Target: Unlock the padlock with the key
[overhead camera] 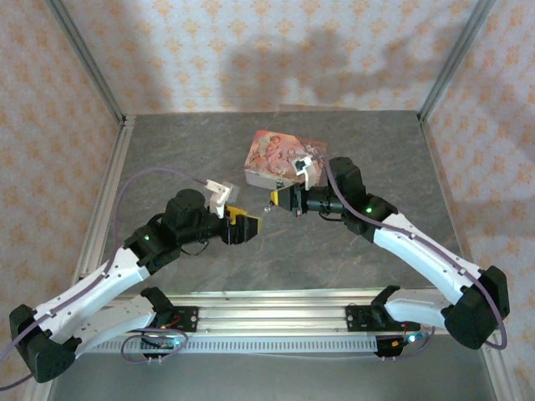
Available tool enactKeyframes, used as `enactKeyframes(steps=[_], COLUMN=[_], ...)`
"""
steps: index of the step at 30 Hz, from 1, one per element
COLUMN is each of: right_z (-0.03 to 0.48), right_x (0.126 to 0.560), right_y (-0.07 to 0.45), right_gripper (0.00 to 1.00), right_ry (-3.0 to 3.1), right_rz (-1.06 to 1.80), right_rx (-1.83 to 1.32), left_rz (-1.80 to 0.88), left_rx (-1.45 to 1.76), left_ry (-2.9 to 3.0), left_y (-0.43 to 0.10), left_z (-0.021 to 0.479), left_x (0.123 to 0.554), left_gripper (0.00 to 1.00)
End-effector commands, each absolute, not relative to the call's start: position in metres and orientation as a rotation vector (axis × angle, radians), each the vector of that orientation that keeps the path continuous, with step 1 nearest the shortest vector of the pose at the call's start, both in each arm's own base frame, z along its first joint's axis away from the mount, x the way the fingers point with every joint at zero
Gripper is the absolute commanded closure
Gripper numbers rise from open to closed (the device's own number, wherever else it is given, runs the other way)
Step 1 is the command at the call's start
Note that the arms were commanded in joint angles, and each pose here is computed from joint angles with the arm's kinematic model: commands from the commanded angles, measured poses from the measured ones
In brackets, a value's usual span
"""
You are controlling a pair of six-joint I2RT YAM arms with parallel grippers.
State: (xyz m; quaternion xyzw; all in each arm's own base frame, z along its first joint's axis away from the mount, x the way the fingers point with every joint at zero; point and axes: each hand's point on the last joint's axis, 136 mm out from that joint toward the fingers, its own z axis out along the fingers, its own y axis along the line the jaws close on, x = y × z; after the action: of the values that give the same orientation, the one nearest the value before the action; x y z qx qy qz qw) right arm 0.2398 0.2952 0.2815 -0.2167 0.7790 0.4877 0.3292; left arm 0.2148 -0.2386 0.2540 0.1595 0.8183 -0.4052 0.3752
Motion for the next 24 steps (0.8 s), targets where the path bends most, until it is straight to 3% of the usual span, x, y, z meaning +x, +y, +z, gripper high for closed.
enactKeyframes(steps=[1,9,24], right_z=[0.315,0.32,0.325], right_x=[0.233,0.228,0.226], right_y=[0.299,0.3,0.302], right_gripper=[1.0,1.0,1.0], right_ry=[1.892,1.898,1.836], right_rz=[1.467,1.513,1.628], right_rx=[-0.568,-0.569,-0.496], left_rz=[-1.207,-1.315,-1.387], left_rx=[0.431,0.43,0.431], left_ry=[1.956,1.865,1.837], left_y=[-0.249,-0.256,-0.267], left_z=[0.283,0.299,0.303], left_x=[0.216,0.226,0.232], left_gripper=[0.32,0.38,0.64])
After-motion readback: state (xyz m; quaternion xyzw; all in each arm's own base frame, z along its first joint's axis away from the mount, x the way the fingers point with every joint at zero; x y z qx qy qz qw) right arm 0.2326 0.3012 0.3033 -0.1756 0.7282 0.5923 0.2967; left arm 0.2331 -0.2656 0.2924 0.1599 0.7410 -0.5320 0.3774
